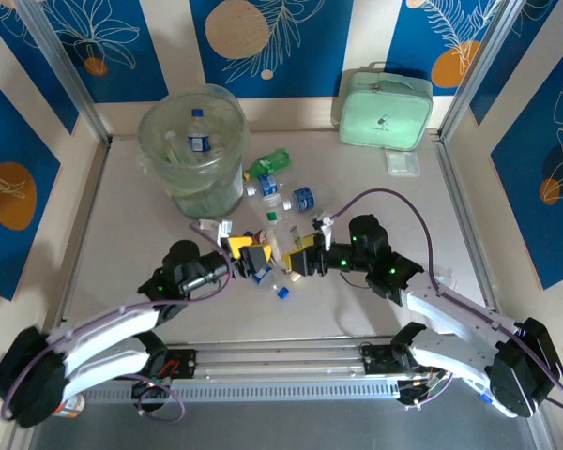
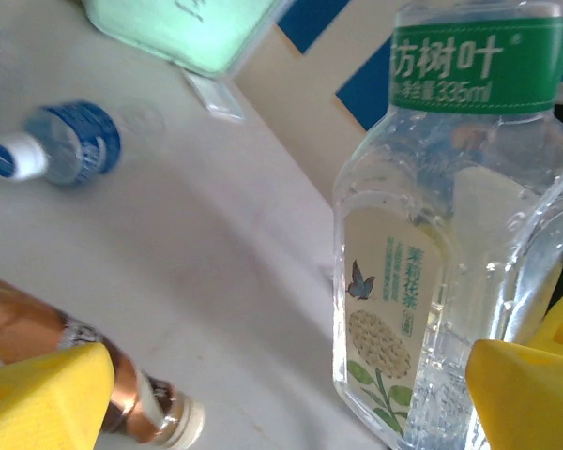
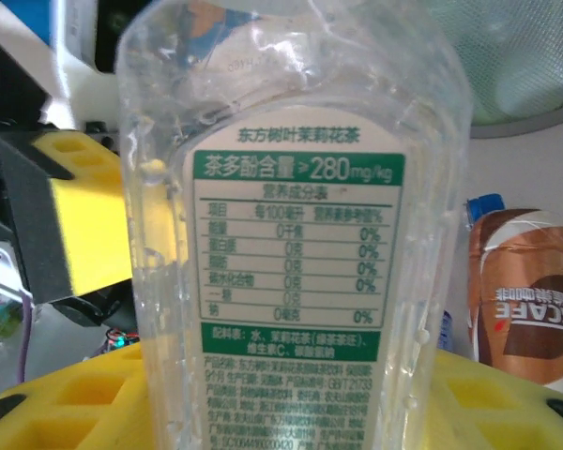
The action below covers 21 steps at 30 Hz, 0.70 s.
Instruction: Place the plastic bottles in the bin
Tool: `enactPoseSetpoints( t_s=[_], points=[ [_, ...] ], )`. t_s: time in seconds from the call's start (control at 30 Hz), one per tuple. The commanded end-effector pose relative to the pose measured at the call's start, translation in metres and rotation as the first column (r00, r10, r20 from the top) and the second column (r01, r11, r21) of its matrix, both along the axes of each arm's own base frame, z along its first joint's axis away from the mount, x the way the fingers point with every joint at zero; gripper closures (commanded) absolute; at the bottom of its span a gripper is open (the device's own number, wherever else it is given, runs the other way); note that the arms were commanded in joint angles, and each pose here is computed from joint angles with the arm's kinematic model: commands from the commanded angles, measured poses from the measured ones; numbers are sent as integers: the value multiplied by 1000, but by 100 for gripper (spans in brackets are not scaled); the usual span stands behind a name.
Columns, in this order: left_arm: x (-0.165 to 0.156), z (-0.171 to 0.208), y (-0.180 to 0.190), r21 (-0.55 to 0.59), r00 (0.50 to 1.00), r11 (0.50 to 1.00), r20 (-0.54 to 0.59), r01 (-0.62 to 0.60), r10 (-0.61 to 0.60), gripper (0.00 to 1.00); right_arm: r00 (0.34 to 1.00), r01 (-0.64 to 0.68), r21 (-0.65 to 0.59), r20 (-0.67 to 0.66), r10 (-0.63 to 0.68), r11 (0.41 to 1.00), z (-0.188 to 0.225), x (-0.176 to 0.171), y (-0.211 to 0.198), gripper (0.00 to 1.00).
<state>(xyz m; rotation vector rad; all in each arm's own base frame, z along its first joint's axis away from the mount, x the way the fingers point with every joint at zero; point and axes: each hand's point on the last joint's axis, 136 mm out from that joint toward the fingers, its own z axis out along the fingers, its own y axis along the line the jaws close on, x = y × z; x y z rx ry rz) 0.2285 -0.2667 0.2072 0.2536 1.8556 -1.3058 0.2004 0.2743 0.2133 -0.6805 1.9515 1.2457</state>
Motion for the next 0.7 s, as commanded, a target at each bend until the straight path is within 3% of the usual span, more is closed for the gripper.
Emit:
enactPoseSetpoints(
  t_s=[0.0,0.13,0.43,0.57,0.67],
  points=[
    [-26,53,-21,-252,966,935,134,250,-222,3,995,-87,140,50,80,986,32,-11,3,56],
    [-35,63,-31,-315,928,875,192,367,-320,6,996,-87,187,9,87,978,34,-10,-1,56],
    [-38,67,-26,-278,918,890,273,361,-287,8,995,-69,269,-47,85,961,45,-8,-14,56],
    [-35,70,-27,-263,916,897,290,354,-277,8,982,-152,300,-60,178,942,52,-18,-8,56],
    [-40,83,-30,-277,895,875,329,398,-303,9,974,-183,316,-70,215,931,54,-21,-5,56]
  ],
)
